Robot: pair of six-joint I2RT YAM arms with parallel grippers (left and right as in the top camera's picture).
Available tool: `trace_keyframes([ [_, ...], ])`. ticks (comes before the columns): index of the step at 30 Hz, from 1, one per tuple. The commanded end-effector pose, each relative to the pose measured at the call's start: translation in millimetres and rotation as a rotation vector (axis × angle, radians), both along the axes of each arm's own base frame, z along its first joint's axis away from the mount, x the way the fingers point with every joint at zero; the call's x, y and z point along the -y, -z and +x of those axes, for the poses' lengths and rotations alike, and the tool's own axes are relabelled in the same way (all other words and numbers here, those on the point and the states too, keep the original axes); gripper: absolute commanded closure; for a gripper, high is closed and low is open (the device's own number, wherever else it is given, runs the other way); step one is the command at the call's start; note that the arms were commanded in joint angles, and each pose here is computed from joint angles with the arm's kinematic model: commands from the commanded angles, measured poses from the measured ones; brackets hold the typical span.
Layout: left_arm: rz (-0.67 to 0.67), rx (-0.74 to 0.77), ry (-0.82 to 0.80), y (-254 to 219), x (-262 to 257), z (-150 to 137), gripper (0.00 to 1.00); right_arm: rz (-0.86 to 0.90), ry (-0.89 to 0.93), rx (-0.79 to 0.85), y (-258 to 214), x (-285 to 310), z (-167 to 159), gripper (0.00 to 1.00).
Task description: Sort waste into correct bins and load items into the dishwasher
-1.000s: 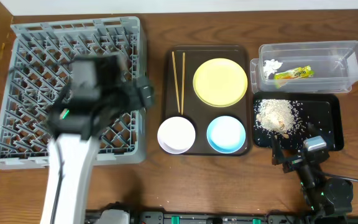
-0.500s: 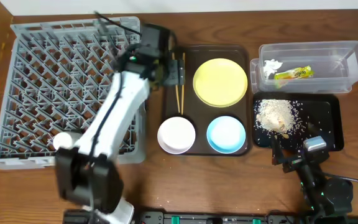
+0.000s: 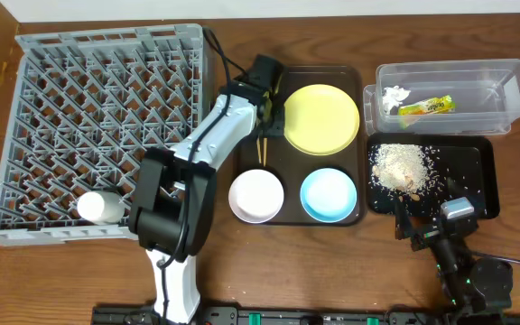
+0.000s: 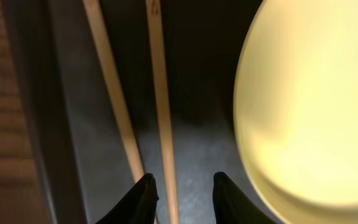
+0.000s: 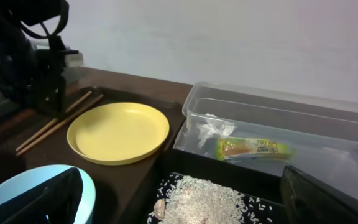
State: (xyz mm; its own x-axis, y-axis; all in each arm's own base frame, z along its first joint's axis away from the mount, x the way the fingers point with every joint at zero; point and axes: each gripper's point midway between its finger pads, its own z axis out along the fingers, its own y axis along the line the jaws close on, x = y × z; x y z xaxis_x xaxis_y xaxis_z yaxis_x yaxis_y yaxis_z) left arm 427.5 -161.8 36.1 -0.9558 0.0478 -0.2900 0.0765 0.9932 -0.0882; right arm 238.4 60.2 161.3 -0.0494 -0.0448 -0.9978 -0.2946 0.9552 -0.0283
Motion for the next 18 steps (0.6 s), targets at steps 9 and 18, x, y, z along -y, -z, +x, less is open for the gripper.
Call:
trace_keyframes([
  [9, -0.006, 0.009, 0.007, 22, 6, 13, 0.69, -0.007, 0.020, 0.003, 1, 5, 1, 0.01],
  [18, 0.033, -0.026, -0.001, 39, -1, 8, 0.73, -0.007, 0.020, 0.003, 1, 5, 1, 0.01],
])
